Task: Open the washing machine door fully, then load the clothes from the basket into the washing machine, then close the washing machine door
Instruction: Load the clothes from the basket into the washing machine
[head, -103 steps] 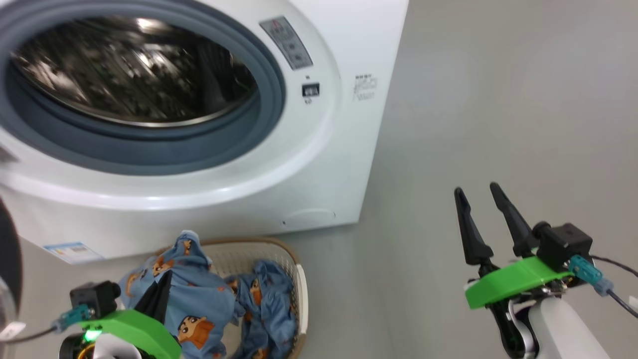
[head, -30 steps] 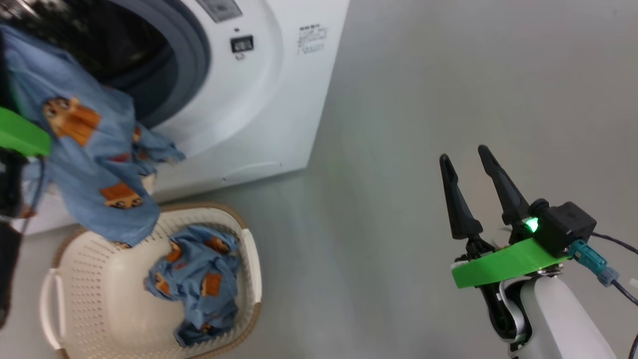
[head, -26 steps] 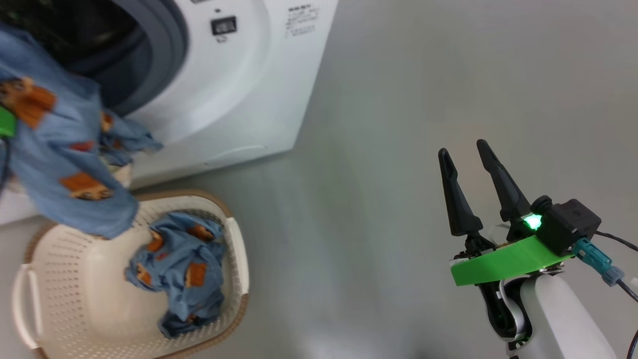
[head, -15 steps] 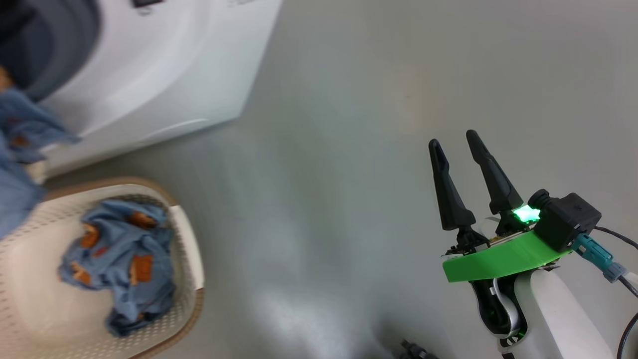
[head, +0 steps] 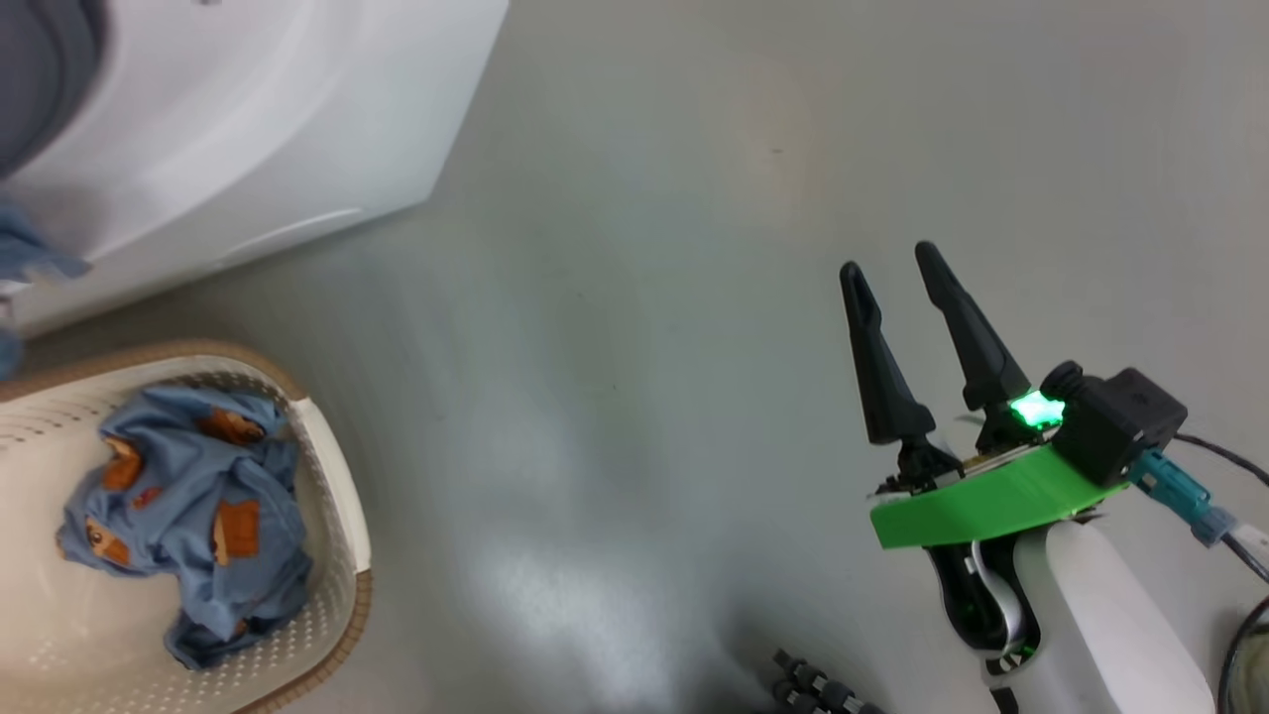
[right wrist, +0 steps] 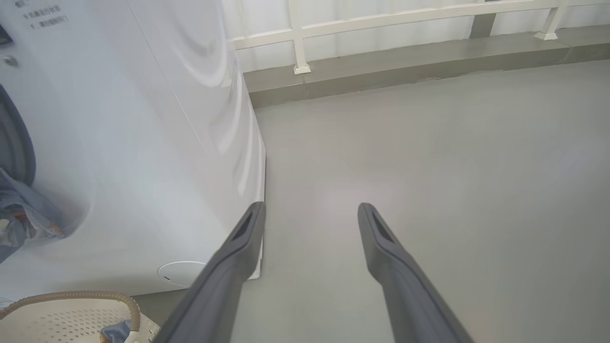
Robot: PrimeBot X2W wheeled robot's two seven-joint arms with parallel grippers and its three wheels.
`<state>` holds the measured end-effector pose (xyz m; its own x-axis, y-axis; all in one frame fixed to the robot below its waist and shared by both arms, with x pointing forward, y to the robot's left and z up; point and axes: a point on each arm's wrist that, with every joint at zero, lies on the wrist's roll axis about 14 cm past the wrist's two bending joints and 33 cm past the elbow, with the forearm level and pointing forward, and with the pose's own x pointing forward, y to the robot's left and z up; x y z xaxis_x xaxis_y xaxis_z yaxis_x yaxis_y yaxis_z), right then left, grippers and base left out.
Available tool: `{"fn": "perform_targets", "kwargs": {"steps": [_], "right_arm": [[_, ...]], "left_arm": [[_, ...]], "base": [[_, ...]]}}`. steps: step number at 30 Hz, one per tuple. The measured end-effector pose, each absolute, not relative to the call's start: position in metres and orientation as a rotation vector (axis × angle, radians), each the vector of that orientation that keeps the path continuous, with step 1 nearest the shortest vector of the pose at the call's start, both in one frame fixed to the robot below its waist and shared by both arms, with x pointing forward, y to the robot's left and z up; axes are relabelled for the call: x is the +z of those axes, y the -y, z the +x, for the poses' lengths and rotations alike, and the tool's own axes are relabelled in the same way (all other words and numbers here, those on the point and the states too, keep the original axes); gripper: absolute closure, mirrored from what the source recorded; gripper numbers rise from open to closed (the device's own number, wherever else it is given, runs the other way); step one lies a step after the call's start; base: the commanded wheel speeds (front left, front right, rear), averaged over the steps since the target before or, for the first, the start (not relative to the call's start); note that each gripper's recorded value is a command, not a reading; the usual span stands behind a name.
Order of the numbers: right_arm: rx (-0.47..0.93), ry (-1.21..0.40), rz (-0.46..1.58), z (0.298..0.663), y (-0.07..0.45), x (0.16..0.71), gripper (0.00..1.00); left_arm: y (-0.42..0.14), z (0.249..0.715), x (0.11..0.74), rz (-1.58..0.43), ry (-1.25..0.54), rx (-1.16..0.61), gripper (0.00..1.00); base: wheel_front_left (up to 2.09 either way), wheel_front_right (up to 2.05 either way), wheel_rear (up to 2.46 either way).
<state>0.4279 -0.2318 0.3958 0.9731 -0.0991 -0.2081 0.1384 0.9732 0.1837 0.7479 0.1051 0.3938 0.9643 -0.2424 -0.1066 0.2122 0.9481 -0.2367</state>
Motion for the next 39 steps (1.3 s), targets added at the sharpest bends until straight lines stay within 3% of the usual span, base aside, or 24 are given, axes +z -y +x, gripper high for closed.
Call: {"fn": "perform_targets", "kwargs": {"steps": [21, 39], "right_arm": [[-0.032, -0.057, 0.227, 0.43, 0.207, 0.455, 0.0], [0.022, 0.034, 0.247, 0.404, 0.188, 0.494, 0.0]], "left_arm": [[-0.107, 0.636, 0.452, -0.22, -0.119, -0.271, 0.0], [-0.135, 0.516, 0.485, -0.218, -0.058, -0.246, 0.0]], "base": [[0.0, 0.0, 0.0], [0.0, 0.0, 0.0]]}}
